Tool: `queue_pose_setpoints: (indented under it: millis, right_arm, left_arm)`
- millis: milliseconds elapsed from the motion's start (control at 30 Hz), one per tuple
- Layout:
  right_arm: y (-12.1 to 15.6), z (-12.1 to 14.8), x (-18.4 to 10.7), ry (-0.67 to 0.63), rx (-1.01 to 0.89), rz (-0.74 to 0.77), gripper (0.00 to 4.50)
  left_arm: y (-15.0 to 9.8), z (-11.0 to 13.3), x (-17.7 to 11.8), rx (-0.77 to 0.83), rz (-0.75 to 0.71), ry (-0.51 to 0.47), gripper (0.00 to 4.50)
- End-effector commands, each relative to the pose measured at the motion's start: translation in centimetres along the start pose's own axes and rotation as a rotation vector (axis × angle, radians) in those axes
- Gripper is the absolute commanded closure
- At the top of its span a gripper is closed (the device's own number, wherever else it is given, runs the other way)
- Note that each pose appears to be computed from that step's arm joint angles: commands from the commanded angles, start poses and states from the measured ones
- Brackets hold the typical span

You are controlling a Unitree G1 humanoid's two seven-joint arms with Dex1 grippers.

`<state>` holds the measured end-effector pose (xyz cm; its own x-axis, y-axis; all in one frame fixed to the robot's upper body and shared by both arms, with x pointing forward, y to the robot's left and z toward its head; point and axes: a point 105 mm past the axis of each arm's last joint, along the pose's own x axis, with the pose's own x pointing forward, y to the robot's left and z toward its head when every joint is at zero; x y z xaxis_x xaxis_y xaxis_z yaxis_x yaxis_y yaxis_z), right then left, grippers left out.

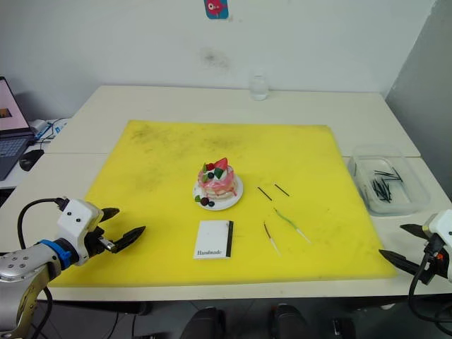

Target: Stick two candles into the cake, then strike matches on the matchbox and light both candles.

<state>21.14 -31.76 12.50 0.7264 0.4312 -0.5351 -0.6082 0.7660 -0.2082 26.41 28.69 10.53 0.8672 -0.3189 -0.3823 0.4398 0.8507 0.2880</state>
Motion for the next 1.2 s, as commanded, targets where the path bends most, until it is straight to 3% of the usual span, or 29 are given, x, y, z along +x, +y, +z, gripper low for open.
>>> queue_pose_setpoints:
  millis: [33, 433, 667, 1200]
  right_arm:
    - [-0.5, 1.0, -0.6, -0.025, -0.041, -0.028, 0.00]
    - [-0.2, 1.1, -0.5, -0.038, -0.042, -0.025, 0.00]
    - [-0.1, 1.1, -0.5, -0.039, -0.042, -0.023, 0.00]
    - [0.2, 2.2, -0.1, -0.067, -0.061, -0.016, 0.00]
  left_arm:
    - [0.6, 0.9, -0.3, 0.017, 0.011, -0.019, 0.02]
    - [0.7, 1.7, -0.6, 0.032, -0.034, -0.061, 0.02]
    - [1.2, 1.1, -1.0, 0.044, -0.015, -0.036, 0.02]
    - [0.3, 1.9, -2.0, -0.101, -0.136, -0.089, 0.02]
